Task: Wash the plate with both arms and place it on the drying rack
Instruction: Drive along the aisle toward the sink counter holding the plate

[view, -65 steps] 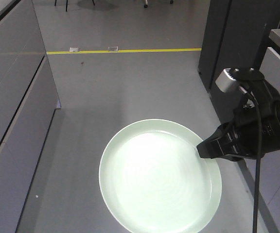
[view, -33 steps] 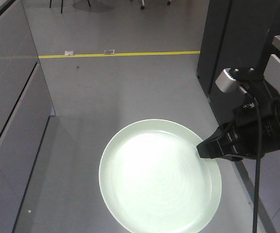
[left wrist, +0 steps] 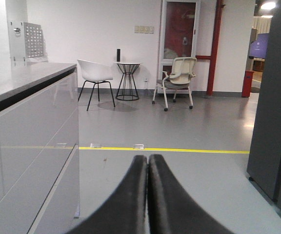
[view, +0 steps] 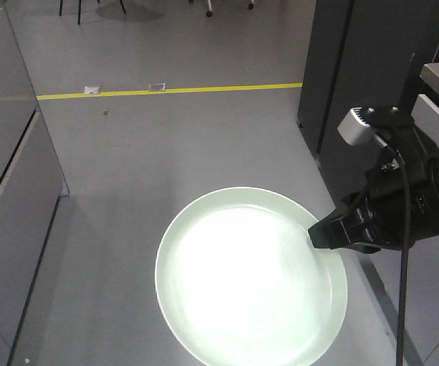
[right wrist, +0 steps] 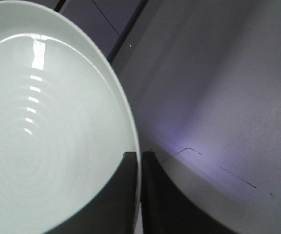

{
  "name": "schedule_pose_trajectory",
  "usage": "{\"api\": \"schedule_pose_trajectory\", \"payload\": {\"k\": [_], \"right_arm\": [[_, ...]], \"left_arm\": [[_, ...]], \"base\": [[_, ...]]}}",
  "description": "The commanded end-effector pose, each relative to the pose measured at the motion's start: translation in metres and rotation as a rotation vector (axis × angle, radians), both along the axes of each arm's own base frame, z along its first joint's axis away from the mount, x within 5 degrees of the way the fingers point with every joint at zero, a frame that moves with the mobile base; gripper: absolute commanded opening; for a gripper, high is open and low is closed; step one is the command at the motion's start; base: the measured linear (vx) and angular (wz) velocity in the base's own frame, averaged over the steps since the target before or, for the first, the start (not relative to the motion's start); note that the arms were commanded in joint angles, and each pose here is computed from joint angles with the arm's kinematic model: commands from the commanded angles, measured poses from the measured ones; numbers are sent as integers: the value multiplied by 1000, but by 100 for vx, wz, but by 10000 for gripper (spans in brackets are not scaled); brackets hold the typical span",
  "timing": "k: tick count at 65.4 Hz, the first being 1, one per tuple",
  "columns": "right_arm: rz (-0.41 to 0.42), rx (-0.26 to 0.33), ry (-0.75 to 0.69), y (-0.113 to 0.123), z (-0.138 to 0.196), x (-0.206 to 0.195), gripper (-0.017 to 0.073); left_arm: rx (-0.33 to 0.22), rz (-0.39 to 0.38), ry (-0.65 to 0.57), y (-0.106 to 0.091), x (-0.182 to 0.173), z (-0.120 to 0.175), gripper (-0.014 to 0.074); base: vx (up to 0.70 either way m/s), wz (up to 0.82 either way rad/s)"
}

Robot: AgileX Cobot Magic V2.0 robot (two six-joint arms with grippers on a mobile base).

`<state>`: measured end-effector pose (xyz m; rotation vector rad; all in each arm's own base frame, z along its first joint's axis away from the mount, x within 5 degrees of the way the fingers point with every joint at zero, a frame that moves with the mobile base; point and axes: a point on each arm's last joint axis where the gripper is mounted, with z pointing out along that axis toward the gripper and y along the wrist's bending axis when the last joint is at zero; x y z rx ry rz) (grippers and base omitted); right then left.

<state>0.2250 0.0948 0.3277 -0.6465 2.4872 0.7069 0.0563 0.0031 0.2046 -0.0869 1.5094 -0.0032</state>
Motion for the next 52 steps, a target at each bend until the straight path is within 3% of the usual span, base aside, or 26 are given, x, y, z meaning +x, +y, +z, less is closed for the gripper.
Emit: {"api": "schedule_pose_trajectory", "payload": {"k": [1,52], "right_arm": [[-17,56,-59,1,16,-2,-1],[-17,56,-60,1,16,-2,-1]], "left_arm": [[-5,-2,-115,0,-3,15,-6],[-5,-2,-115,0,-3,15,-6]], "base": [[15,-10],[12,-17]]}}
